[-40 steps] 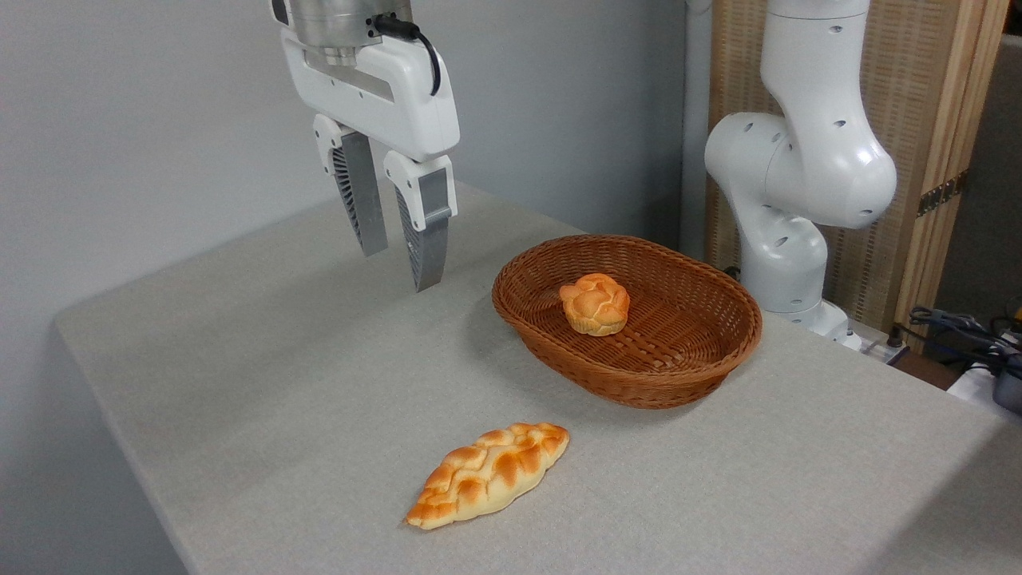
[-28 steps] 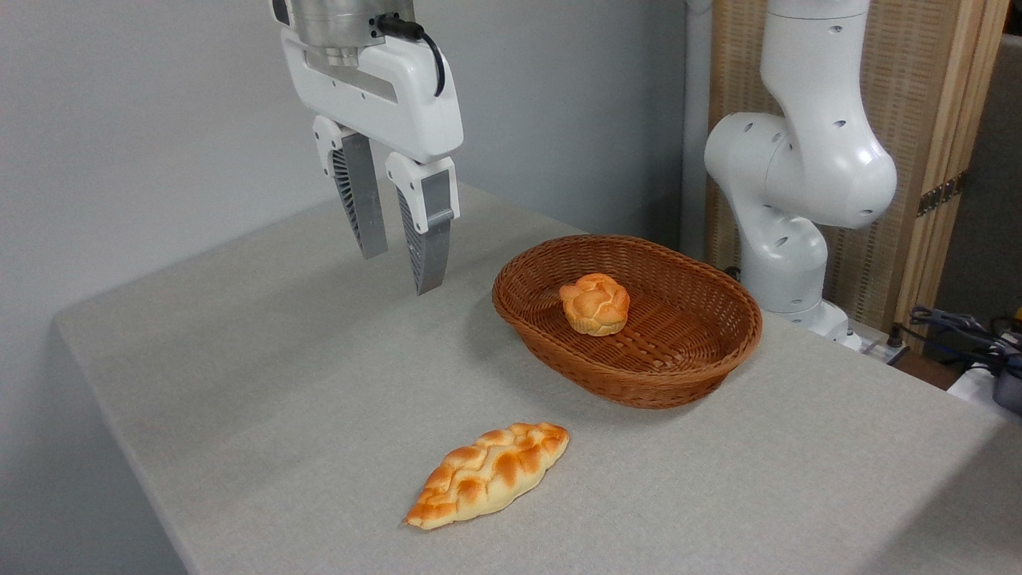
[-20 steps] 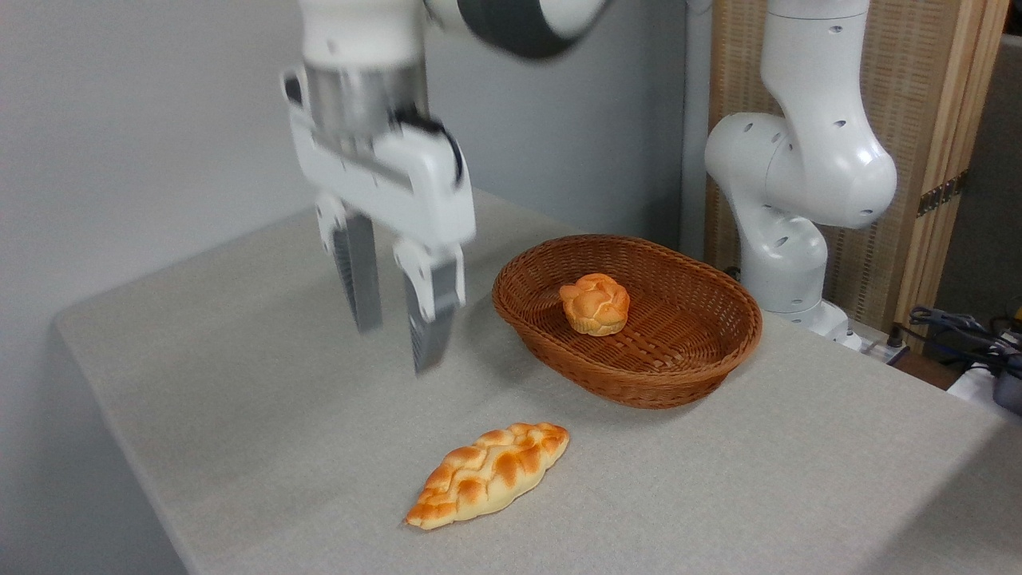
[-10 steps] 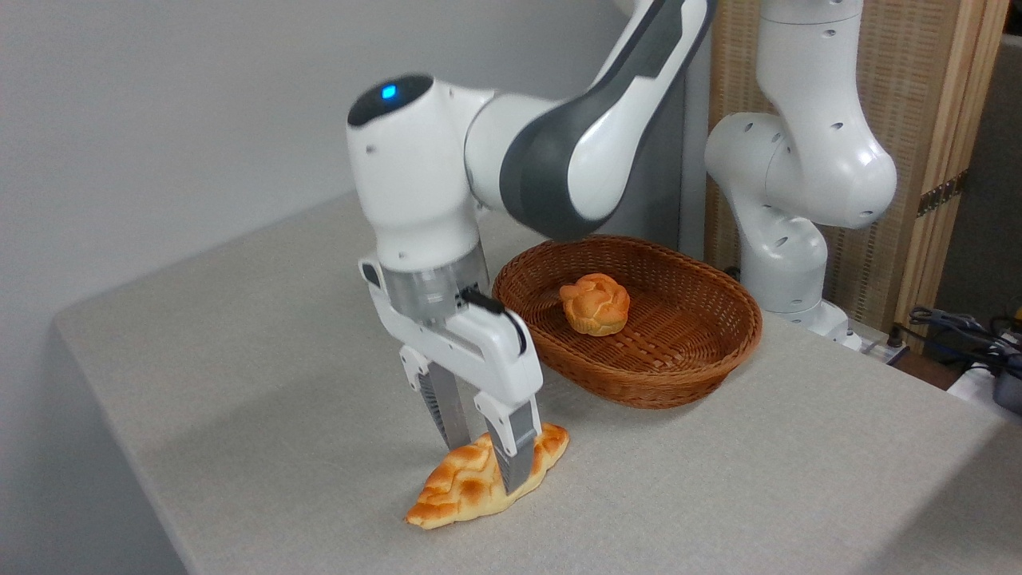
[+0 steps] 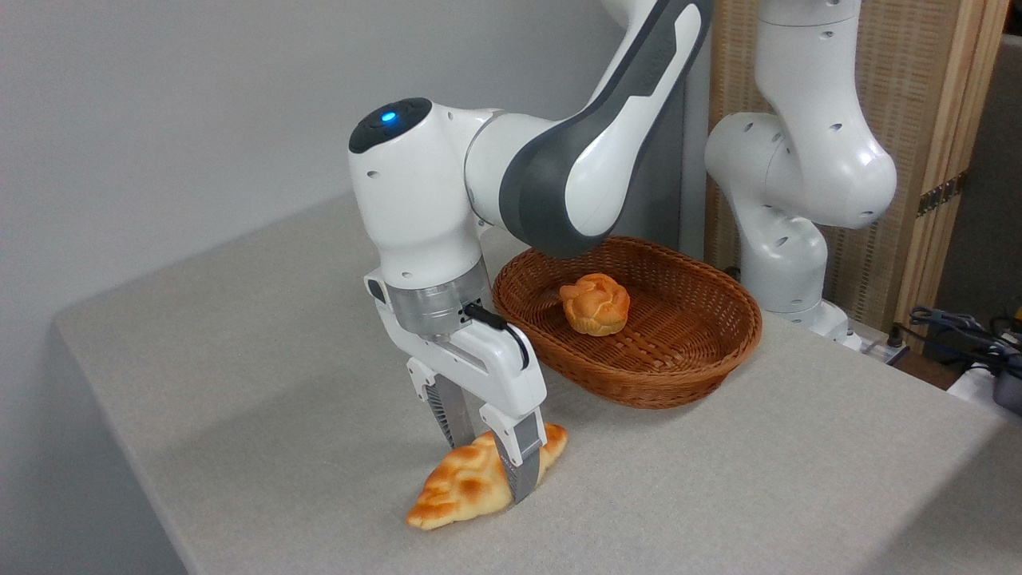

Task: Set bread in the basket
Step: 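Close the gripper around the middle of the braided loaf, then lift the braided loaf and carry it over the wicker basket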

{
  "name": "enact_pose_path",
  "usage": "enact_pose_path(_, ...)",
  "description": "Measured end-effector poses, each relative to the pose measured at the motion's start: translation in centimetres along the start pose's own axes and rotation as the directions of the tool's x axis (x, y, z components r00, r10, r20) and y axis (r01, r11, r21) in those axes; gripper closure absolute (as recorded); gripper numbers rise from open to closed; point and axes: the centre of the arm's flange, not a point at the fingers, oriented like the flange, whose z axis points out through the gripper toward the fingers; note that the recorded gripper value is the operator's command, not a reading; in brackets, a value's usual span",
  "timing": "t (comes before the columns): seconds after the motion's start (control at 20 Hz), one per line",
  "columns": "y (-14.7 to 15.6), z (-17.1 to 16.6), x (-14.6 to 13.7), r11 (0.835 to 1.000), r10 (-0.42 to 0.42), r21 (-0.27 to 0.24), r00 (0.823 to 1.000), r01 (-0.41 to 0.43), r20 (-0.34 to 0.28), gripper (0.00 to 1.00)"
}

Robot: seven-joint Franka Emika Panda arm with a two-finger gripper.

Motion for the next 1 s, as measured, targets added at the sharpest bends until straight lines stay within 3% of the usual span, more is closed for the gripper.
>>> enact_pose_path(0.25,-0.1,0.1,-0.1,0.996,0.094,-0.002,0.996,-0.094,0.001,1.00)
enact_pose_path(0.5,-0.5,-1.3,-0.5,0.995,0.103,-0.012,0.995,-0.103,0.004,1.00)
enact_pose_path(0.65,-0.2,-7.1,-0.9,0.994,0.102,-0.028,0.995,-0.102,0.005,1.00)
enact_pose_path(0.8,3.8,-14.2,-3.7,0.984,0.158,-0.093,0.987,-0.155,0.030,0.95)
enact_pose_path(0.95,9.7,-16.6,-6.9,0.956,0.249,-0.184,0.964,-0.229,0.091,0.73)
enact_pose_path(1.0,11.1,-15.8,-7.4,0.947,0.272,-0.204,0.957,-0.247,0.105,0.49)
